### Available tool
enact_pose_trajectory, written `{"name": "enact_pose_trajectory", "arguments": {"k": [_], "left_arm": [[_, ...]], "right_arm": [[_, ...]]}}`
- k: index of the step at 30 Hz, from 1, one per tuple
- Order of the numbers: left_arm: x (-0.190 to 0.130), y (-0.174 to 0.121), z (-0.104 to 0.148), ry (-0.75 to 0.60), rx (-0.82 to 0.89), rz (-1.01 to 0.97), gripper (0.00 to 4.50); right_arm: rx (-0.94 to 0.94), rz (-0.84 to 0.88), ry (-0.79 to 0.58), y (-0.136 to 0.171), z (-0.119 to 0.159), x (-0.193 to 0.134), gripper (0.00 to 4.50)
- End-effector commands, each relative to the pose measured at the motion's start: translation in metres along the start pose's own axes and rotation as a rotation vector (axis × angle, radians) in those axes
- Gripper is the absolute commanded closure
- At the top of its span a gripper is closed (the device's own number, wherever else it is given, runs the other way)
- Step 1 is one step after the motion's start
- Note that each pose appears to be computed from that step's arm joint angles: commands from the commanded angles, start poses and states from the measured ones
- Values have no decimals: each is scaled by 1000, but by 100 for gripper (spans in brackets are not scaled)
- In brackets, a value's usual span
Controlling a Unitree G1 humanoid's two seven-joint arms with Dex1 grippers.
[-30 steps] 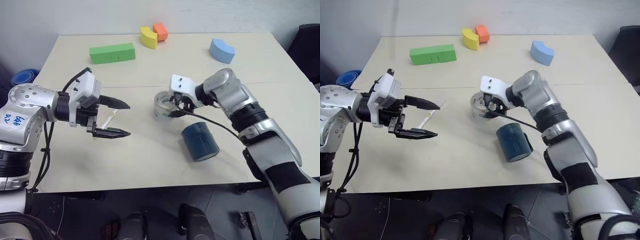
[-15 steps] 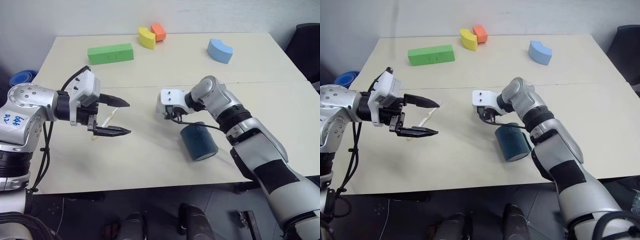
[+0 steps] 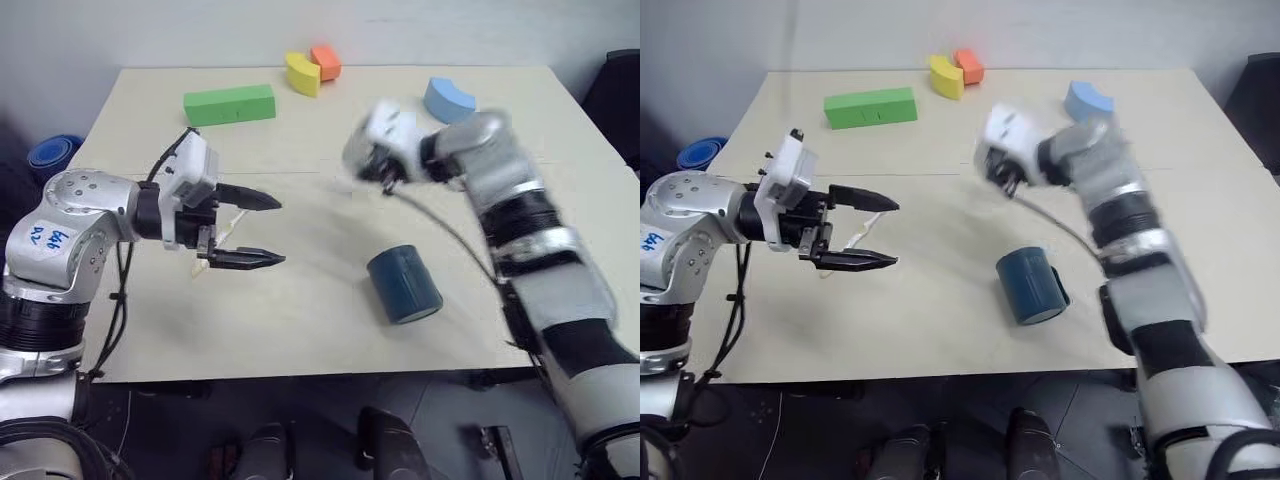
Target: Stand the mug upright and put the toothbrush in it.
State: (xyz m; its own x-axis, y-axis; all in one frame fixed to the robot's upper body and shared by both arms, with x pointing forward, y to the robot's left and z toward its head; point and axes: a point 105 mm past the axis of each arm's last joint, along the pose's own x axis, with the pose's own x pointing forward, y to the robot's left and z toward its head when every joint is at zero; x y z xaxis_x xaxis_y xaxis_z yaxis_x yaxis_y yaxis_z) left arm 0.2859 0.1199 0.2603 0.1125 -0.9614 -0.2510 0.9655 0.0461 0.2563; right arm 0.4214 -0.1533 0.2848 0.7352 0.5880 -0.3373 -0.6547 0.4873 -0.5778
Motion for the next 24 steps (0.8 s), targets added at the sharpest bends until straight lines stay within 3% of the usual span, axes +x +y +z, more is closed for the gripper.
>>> {"name": "enact_pose_trajectory", "arguments": {"k": [1,5,8,13,19,24], "left_arm": [[9,-6,15,-47,38,-56,0],[21,-5,17,-74,44,-110,0],[27,-4,19,-89,54,-146,0],[40,-6,25,-107,88,-221,0],[40,-6,29,-102,105,-237,0],[37,-13,29,-102,98,-238,0]], "right_arm": [[120,-249,88,-27,-37,-82,426],[278,-424,328,-18,-107,-171,426],[327,-463,440,-5,-136,-202,426],[423,-457,571,16,-183,-224,426],[513,-492,572,20,-203,-227,426],[539,-478,607,30,-217,-228,262]]}}
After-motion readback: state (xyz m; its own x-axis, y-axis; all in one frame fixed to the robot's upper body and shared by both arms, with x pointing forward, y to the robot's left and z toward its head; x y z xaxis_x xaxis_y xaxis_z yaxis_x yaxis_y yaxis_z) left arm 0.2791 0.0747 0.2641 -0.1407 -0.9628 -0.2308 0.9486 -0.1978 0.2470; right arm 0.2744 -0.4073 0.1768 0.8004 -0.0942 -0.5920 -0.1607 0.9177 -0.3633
